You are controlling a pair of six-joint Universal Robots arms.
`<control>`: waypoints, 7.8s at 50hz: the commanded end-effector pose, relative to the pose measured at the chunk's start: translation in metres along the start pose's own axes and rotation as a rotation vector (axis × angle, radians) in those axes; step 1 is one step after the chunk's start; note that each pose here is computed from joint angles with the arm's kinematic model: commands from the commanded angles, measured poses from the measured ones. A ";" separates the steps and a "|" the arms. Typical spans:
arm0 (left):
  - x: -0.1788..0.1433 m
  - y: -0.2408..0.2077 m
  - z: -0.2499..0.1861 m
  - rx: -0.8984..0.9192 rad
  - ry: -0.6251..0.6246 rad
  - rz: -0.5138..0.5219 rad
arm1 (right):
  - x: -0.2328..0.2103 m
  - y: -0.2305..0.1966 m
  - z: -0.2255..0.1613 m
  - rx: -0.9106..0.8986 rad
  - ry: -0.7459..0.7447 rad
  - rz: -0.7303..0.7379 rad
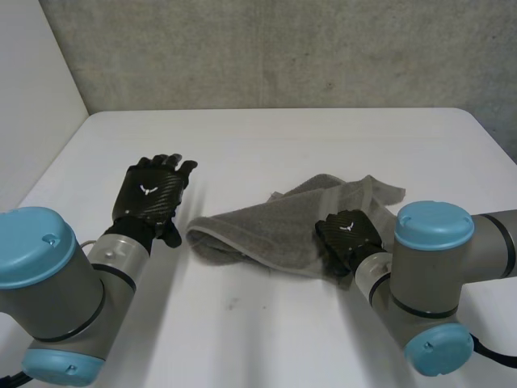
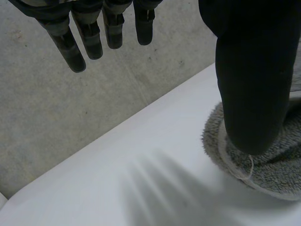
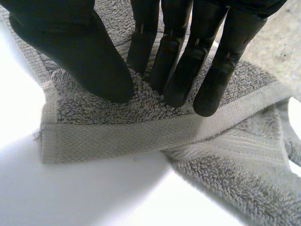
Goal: Fold the towel.
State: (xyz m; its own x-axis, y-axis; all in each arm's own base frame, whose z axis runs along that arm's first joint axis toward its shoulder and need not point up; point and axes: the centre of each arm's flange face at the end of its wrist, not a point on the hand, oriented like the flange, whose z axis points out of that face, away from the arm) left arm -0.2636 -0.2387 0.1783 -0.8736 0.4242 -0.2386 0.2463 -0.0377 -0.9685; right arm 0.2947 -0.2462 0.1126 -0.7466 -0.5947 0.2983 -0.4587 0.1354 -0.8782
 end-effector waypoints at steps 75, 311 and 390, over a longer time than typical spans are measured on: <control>-0.047 -0.125 0.017 0.364 -0.096 -0.520 | 0.101 -0.149 -0.097 0.371 0.218 0.023; -0.074 0.088 0.061 -0.299 0.022 0.103 | 0.154 0.002 -0.003 0.035 0.334 0.022; -0.082 0.073 0.073 -0.260 0.004 0.064 | 0.151 0.009 -0.001 0.016 0.323 0.026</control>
State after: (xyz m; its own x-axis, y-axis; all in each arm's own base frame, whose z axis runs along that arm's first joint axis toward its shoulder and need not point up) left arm -0.2059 -0.3480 0.1257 -0.8540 0.4249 -0.3003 0.3940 0.1511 -0.9066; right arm 0.1776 -0.3342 0.1509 -0.8738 -0.3073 0.3770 -0.4312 0.1310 -0.8927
